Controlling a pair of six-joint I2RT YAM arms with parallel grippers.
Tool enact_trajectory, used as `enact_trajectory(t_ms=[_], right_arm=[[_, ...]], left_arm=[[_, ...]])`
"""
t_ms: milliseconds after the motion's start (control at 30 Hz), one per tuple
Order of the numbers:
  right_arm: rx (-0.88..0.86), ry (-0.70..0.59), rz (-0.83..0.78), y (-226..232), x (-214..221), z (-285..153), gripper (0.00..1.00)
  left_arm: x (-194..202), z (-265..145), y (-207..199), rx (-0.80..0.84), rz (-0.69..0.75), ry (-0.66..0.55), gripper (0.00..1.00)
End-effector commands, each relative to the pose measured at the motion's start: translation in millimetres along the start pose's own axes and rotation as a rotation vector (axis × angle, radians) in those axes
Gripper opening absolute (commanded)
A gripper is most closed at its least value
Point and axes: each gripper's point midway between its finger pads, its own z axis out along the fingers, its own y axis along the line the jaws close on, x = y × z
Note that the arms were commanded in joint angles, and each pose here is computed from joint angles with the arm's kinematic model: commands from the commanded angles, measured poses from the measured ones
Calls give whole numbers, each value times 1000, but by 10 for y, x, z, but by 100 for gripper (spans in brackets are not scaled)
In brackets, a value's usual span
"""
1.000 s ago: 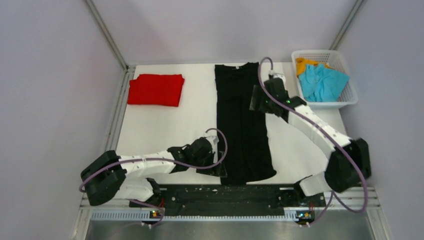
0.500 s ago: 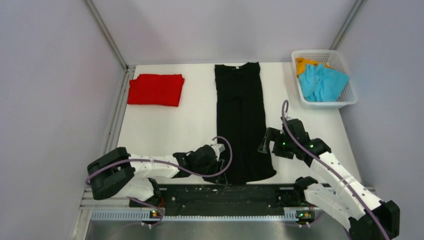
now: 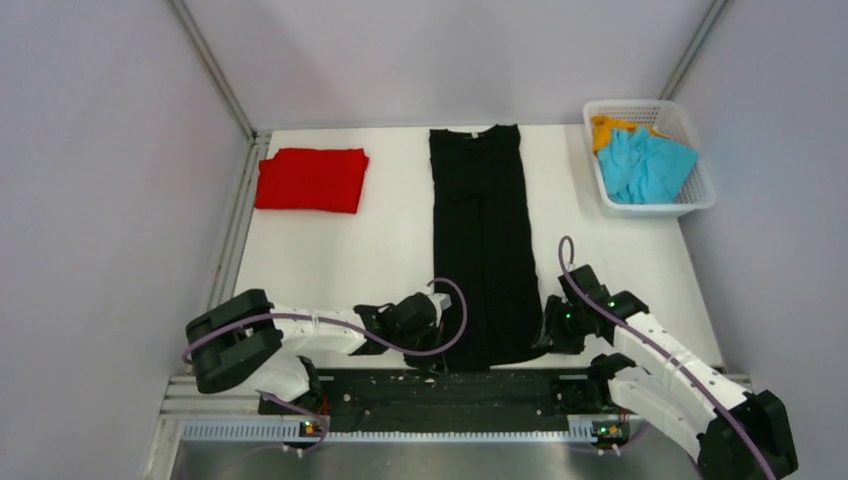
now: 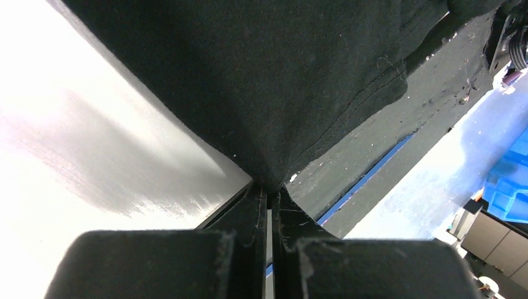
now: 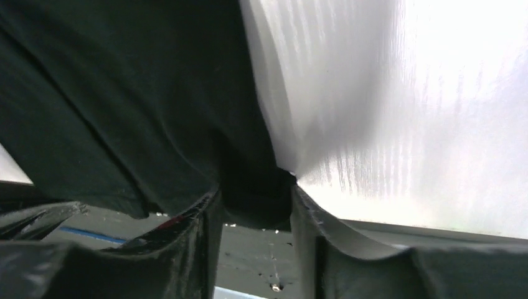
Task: Fold and stack the t-shirts
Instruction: Grab the bottom of the folded rectangular tshirt with both arms, then fold the folded rectangular tshirt in 1/3 of the way
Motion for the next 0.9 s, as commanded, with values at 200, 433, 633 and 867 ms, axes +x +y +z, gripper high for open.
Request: enact_trajectory(t_ms=[200, 433, 633, 867], right_arm=[[-150, 116, 51, 213, 280, 84, 10], [-233, 74, 45, 403, 248, -47, 0], [-309, -116, 9, 678, -190, -242, 0], [-390, -366, -4, 998, -770, -495, 0]], left_arm=[[-170, -129, -109, 23, 39, -94, 0], [-221, -256, -186, 77, 54, -162, 0], [-586, -433, -225, -36, 128, -280, 0], [-1224, -570, -298, -44, 121, -411, 0]])
